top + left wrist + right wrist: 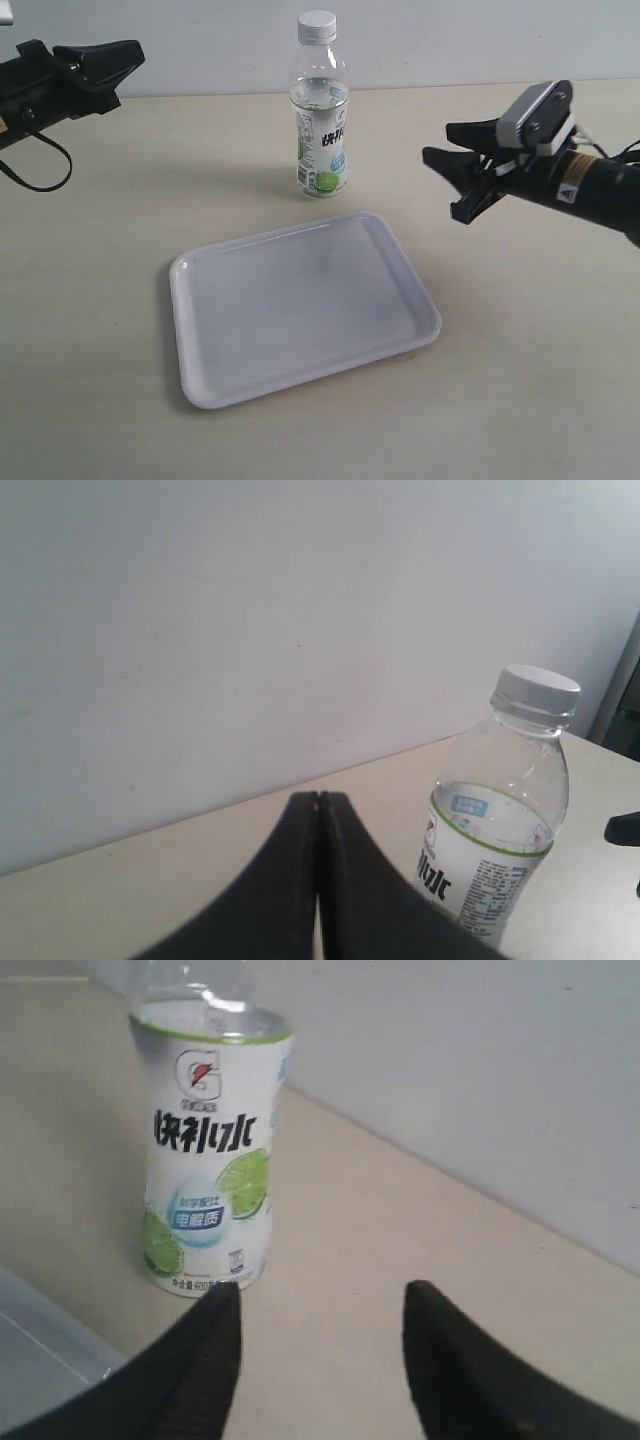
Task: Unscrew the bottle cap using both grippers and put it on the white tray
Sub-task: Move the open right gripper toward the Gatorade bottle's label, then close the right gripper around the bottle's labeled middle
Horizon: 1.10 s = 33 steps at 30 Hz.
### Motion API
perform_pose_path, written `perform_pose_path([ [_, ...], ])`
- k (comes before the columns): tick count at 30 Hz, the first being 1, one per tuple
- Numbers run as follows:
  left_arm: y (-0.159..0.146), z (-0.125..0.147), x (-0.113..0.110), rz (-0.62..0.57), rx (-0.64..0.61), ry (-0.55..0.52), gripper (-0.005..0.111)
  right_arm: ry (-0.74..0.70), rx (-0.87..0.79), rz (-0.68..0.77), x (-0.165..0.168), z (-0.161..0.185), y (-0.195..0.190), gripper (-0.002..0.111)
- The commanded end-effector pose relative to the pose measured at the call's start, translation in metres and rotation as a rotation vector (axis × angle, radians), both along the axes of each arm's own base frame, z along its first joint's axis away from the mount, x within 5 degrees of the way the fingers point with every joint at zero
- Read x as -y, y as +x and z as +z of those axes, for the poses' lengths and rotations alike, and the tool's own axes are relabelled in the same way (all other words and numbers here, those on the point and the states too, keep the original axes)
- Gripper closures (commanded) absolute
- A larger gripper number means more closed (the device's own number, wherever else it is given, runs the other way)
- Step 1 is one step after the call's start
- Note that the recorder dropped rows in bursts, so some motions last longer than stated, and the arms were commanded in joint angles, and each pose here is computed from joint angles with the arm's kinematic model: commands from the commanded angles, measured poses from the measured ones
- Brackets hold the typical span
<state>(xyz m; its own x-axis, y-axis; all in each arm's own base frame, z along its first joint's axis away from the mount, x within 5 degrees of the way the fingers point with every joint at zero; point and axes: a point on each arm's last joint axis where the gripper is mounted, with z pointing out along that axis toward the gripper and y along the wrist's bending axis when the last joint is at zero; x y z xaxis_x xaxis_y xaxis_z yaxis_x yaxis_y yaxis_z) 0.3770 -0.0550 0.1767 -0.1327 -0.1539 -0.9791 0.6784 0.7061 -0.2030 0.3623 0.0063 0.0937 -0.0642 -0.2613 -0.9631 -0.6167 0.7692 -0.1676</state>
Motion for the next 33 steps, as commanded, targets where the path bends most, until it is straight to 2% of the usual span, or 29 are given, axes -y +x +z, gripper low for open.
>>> perform_pose_path([
  [1,0.0,0.003,0.001,0.001,0.008,0.014,0.107,-0.046,0.05,-0.069,-0.016,-0.015,0.01,0.04],
  [3,0.0,0.003,0.001,0.001,0.008,0.014,0.107,-0.039,0.043,-0.084,-0.021,-0.018,0.015,0.036],
  [9,0.0,0.003,0.001,0.003,0.013,0.018,0.107,0.051,-0.004,-0.126,-0.024,-0.019,0.02,0.035],
  [14,0.0,0.003,0.001,0.008,0.015,0.015,0.107,0.057,-0.022,-0.046,-0.03,-0.022,0.02,0.035],
  [21,0.0,0.003,0.001,0.008,0.015,0.015,0.107,0.064,-0.025,0.075,-0.052,-0.025,0.033,0.025],
  [28,0.0,0.003,0.001,0.004,0.015,0.018,0.107,0.065,0.02,0.116,-0.076,-0.016,0.044,0.024],
  [33,0.0,0.003,0.001,0.004,0.015,0.018,0.107,0.076,0.023,0.129,-0.091,-0.025,0.051,0.022],
])
